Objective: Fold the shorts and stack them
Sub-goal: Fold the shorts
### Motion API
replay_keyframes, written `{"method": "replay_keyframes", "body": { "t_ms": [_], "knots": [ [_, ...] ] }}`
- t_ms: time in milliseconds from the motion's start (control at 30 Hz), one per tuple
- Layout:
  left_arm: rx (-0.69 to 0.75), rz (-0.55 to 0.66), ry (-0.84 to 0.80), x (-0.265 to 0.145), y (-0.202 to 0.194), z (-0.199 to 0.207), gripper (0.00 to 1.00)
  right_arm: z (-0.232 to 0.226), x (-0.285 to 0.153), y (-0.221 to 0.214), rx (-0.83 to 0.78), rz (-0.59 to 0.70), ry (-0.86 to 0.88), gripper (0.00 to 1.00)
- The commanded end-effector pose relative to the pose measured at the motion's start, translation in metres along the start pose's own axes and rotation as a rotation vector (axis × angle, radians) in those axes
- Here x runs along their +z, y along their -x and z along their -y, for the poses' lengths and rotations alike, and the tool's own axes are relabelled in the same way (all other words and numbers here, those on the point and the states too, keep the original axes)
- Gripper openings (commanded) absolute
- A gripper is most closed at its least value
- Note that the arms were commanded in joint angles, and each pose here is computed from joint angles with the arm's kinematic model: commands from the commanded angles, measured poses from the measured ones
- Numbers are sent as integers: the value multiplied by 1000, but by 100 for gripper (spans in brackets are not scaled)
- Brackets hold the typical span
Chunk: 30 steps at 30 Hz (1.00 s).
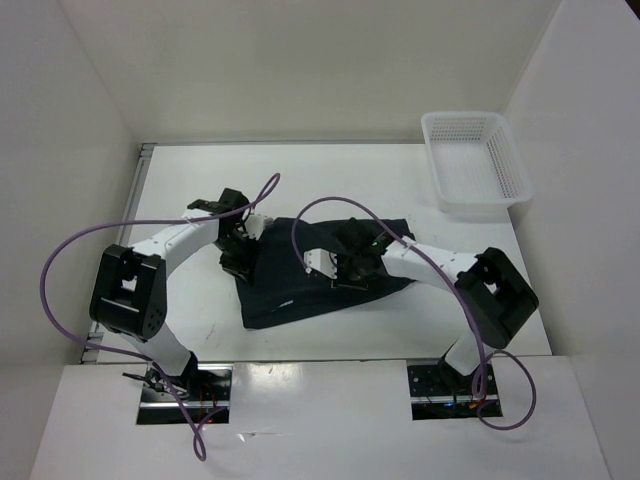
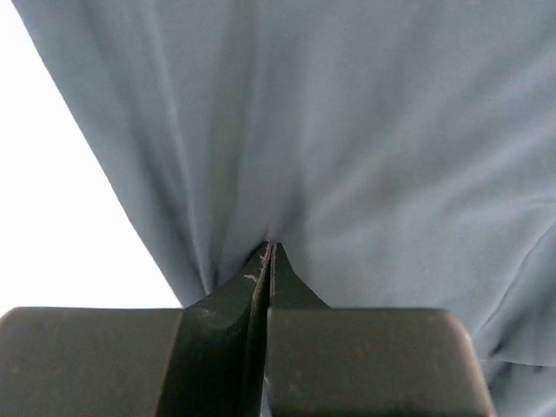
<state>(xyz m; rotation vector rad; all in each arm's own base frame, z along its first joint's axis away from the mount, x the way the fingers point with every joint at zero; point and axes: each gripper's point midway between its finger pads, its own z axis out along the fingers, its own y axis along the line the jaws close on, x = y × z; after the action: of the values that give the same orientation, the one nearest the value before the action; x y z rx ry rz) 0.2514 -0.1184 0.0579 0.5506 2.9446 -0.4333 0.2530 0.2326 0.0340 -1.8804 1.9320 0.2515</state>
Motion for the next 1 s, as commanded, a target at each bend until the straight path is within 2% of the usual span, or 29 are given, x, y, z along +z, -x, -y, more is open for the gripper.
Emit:
{"method": "replay_keyframes", "body": {
  "t_ms": [0,200,467,533,633,667,733,767,800,867,933,967],
  "knots": [
    [14,44,-6,-7,5,2,34,-26,-15,-1,-49,6,77,0],
    [29,25,47,-8,-6,-1,34,-42,-15,-28,-65,-52,72,0],
    [29,24,71,-13,-10,-4,35,-43,-21,-28,-47,-30,23,1],
    [28,21,83,-15,-9,-5,35,-36,-27,-20,-32,-14,-6,1],
    [29,27,130,-21,-8,-12,35,-8,-48,19,54,75,-93,1],
    [19,58,149,-28,2,-18,35,15,-69,45,83,142,-163,1],
    [-9,112,171,-38,19,-30,37,43,-94,69,208,252,-214,12],
    [-47,145,172,-43,29,-42,37,78,-121,72,297,315,-280,17],
    [-61,194,163,-50,51,-49,37,90,-127,75,395,375,-264,29],
    [-91,233,90,-53,71,-52,38,130,-137,61,520,424,-336,47],
    [-114,249,59,-46,91,-64,38,160,-136,27,612,414,-392,62],
    [-129,230,49,-34,94,-71,39,173,-135,17,629,405,-436,64]
  ]
}}
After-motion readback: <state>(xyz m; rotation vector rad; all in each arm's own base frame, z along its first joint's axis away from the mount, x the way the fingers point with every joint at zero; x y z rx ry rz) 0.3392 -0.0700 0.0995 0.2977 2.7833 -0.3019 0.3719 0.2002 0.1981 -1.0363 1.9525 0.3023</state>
